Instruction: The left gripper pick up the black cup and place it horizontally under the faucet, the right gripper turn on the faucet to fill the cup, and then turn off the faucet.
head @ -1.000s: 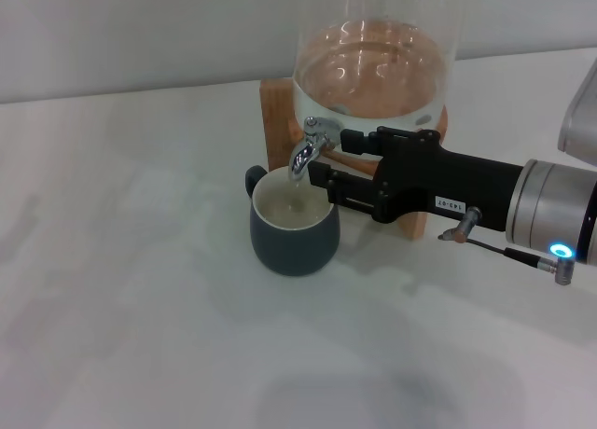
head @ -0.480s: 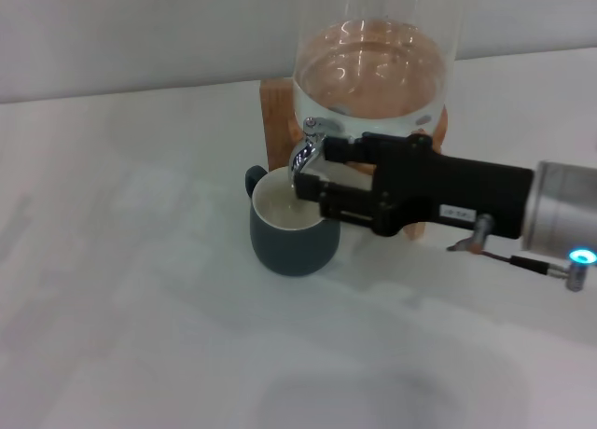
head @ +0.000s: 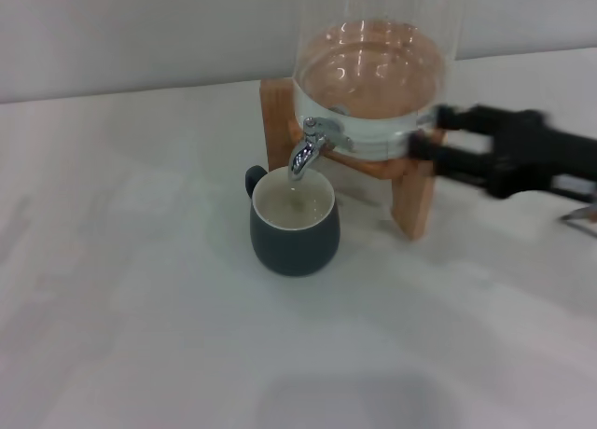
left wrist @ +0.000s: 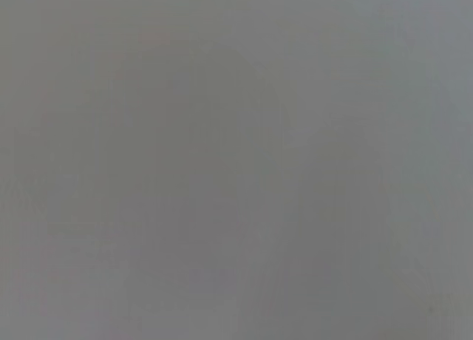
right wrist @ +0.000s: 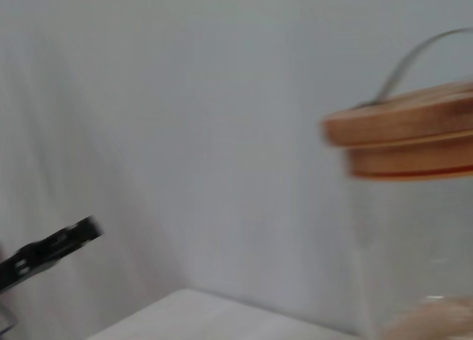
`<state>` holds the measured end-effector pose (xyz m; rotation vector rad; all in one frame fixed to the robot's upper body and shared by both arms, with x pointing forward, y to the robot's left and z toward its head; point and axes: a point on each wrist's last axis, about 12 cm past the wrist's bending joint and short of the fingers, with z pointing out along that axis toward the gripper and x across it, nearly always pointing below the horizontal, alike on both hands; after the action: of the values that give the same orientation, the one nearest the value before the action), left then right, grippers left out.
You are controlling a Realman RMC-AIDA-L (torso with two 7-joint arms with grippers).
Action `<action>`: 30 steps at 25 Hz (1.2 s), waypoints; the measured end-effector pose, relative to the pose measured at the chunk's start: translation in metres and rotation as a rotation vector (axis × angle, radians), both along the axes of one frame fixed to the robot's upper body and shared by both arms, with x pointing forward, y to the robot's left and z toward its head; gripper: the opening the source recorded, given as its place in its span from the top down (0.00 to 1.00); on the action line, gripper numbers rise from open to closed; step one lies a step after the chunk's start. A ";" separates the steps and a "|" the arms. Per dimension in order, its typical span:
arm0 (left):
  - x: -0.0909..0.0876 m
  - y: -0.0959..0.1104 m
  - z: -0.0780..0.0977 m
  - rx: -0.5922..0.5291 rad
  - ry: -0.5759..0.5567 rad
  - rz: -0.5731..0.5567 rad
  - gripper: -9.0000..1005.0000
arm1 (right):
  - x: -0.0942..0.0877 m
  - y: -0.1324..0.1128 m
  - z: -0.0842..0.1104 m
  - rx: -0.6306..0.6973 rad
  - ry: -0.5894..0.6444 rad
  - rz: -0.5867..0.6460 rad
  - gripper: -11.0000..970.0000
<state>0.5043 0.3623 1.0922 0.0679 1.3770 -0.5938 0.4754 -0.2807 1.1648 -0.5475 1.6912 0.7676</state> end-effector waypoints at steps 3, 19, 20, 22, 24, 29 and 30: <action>0.000 0.000 0.000 0.000 0.004 -0.003 0.18 | -0.005 -0.031 -0.002 0.014 0.009 -0.075 0.35; 0.006 -0.014 -0.009 0.066 0.130 -0.156 0.18 | -0.029 -0.154 -0.008 0.143 -0.198 -0.219 0.35; 0.005 -0.013 -0.010 0.066 0.136 -0.158 0.18 | -0.030 -0.157 -0.009 0.121 -0.203 -0.239 0.35; 0.005 -0.012 -0.010 0.067 0.143 -0.159 0.18 | -0.032 -0.164 -0.010 0.090 -0.220 -0.285 0.35; 0.004 -0.011 -0.011 0.069 0.148 -0.158 0.18 | -0.033 -0.169 -0.011 0.076 -0.231 -0.329 0.35; 0.000 -0.012 -0.016 0.093 0.171 -0.178 0.18 | -0.032 -0.174 -0.020 0.046 -0.208 -0.389 0.35; 0.000 -0.012 -0.017 0.096 0.177 -0.179 0.18 | -0.032 -0.173 -0.022 0.039 -0.207 -0.390 0.35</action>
<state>0.5039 0.3499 1.0756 0.2220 1.5820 -0.6956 0.4438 -0.4537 1.1431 -0.2465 1.5239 0.4442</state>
